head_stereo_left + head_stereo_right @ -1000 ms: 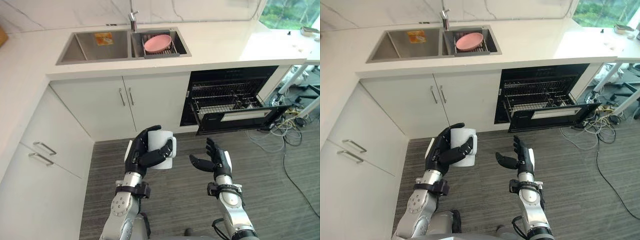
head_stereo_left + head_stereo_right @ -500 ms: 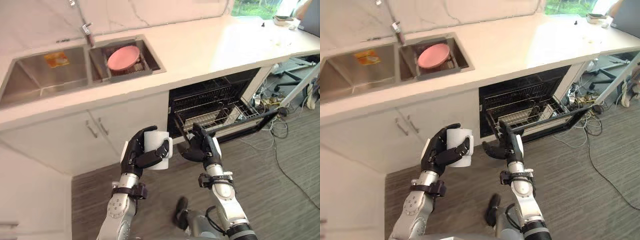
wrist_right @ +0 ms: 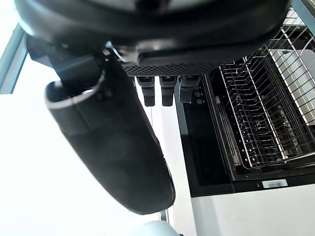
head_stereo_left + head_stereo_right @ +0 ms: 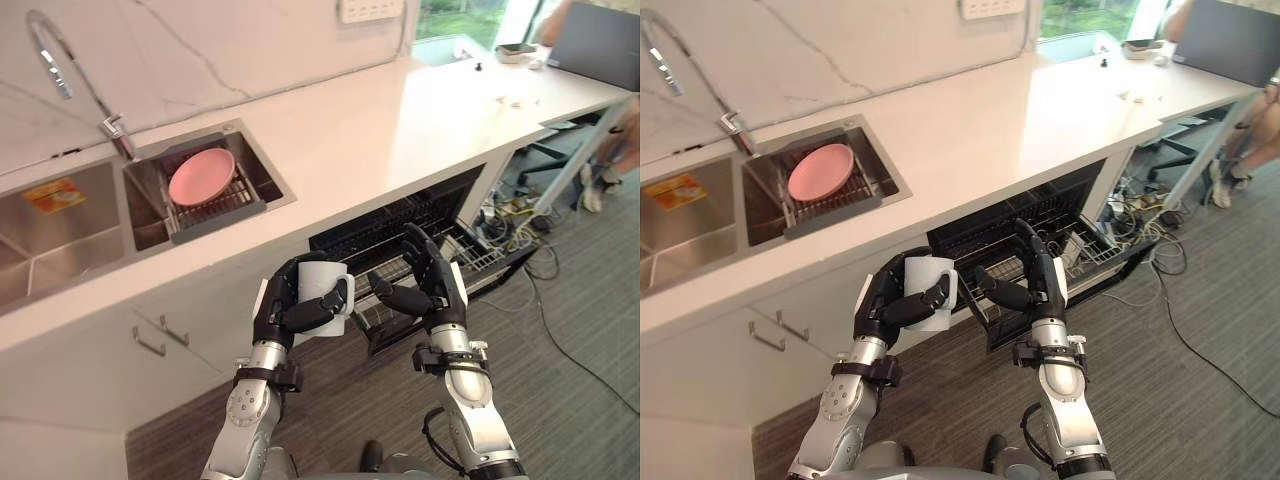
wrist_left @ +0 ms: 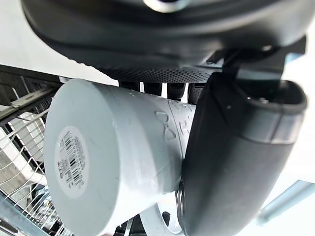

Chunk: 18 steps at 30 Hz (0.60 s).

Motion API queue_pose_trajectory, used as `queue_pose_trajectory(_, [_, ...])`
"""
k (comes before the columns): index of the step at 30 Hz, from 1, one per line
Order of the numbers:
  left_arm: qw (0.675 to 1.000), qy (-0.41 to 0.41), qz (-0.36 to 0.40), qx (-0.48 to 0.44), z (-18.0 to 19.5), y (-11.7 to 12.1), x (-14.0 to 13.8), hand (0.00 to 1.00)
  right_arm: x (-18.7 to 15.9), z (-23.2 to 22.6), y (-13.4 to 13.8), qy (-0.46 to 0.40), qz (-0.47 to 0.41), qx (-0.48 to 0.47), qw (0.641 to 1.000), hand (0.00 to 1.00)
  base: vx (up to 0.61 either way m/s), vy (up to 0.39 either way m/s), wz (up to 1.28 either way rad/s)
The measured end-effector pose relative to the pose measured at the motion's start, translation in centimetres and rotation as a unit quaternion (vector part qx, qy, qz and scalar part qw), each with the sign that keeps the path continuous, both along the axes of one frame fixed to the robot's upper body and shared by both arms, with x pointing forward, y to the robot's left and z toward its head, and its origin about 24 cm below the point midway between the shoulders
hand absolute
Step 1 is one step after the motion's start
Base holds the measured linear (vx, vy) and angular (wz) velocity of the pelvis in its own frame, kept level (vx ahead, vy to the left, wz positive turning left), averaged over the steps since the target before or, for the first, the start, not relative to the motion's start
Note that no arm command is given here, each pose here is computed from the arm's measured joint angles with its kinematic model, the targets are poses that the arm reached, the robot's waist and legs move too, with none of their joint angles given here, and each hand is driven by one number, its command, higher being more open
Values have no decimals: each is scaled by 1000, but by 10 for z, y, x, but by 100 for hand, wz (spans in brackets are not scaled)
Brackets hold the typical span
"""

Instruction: Walk over to the sink, pick up the cup, carry it to the dishwasher, place the cup inside the dishwasher, then close the dishwasher door

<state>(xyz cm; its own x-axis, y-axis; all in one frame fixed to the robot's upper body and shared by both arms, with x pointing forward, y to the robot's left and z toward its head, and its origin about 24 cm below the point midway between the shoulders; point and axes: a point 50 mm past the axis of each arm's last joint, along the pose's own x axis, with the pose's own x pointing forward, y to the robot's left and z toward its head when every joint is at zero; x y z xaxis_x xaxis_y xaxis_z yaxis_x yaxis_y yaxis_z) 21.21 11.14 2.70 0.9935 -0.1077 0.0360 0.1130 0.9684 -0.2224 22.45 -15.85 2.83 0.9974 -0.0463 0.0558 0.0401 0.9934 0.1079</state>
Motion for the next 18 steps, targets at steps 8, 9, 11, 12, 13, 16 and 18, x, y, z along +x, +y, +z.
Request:
queue_pose_trajectory(8, [999, -26, 40, 11, 12, 14, 6, 30, -5, 14, 14, -32, 48, 128, 990, 90, 73, 125, -27])
queue_pose_trajectory(9, [998, -35, 40, 17, 16, 14, 7, 30, -5, 20, 15, -44, 55, 140, 988, 90, 45, 42, -22])
queue_pose_trajectory(11, [998, -44, 37, 26, 19, 14, 10, 30, -5, 25, 18, -57, 71, 158, 983, 90, 38, 33, -23])
queue_pose_trajectory(12, [998, -47, 35, 30, 19, 13, 11, 30, -5, 26, 20, -61, 79, 161, 982, 90, 32, 14, -15])
queue_pose_trajectory(13, [998, -49, 33, 30, 20, 13, 11, 30, -5, 26, 21, -61, 81, 162, 982, 90, 29, 15, -18])
queue_pose_trajectory(16, [997, -59, 26, 50, 23, 10, 13, 30, -6, 26, 24, -60, 92, 181, 977, 90, -8, 10, -11])
queue_pose_trajectory(18, [996, -64, 16, 62, 24, 7, 14, 30, -6, 26, 27, -60, 100, 182, 976, 90, -41, -2, -4])
